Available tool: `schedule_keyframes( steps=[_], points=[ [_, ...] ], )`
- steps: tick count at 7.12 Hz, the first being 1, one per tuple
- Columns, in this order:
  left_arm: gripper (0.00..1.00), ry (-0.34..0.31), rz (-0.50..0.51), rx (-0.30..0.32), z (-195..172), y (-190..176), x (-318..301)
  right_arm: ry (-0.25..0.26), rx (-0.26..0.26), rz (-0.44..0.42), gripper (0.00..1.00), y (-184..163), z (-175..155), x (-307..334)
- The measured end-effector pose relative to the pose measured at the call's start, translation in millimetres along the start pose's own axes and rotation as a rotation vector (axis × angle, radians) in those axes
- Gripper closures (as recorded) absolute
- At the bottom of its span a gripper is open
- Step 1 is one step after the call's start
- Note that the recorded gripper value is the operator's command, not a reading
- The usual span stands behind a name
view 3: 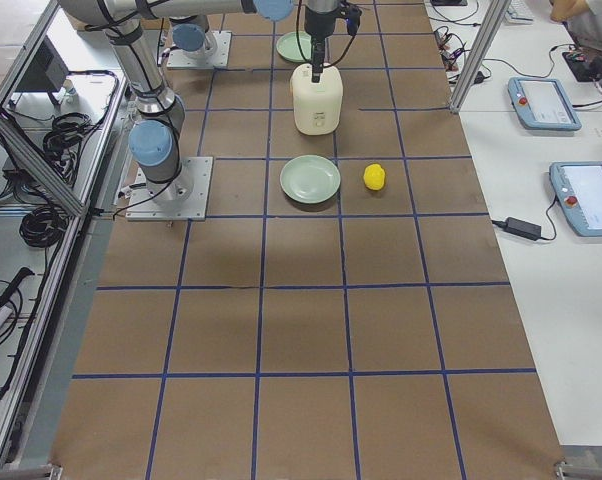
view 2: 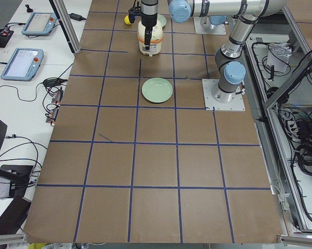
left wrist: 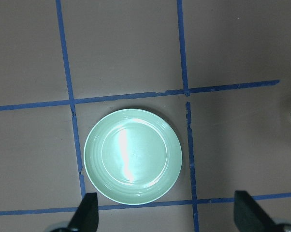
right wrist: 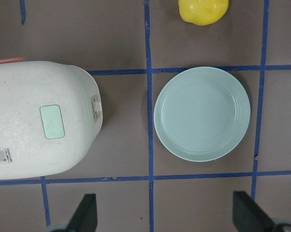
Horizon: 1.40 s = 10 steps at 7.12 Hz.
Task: Press rice cooker button
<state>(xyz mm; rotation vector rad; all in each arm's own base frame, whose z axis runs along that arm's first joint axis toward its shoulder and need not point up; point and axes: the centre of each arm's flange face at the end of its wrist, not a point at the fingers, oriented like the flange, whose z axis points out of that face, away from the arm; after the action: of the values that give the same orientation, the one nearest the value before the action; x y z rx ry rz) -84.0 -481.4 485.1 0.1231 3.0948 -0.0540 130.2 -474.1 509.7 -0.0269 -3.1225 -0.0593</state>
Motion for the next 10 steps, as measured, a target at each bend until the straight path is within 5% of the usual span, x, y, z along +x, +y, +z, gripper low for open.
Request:
schedule_keyframes(
  steps=[6, 7, 8, 9, 10],
  points=[
    [0.00, 0.000, 0.000, 0.000, 0.0, 0.0, 0.0, 0.000, 0.003, -0.001, 0.00, -0.8, 0.4, -0.9],
    [0.00, 0.000, 0.000, 0.000, 0.0, 0.0, 0.0, -0.014, 0.006, -0.003, 0.07, -2.2, -0.5, -3.4],
    [0.00, 0.000, 0.000, 0.000, 0.0, 0.0, 0.0, -0.044, 0.005, -0.006, 0.32, -3.0, 0.6, -7.6],
    [0.00, 0.000, 0.000, 0.000, 0.0, 0.0, 0.0, -0.069, -0.001, -0.007, 0.75, -4.8, 3.3, -10.7],
    [0.00, 0.000, 0.000, 0.000, 0.0, 0.0, 0.0, -0.077, -0.007, -0.007, 0.90, -6.4, 6.2, -12.1]
  ],
)
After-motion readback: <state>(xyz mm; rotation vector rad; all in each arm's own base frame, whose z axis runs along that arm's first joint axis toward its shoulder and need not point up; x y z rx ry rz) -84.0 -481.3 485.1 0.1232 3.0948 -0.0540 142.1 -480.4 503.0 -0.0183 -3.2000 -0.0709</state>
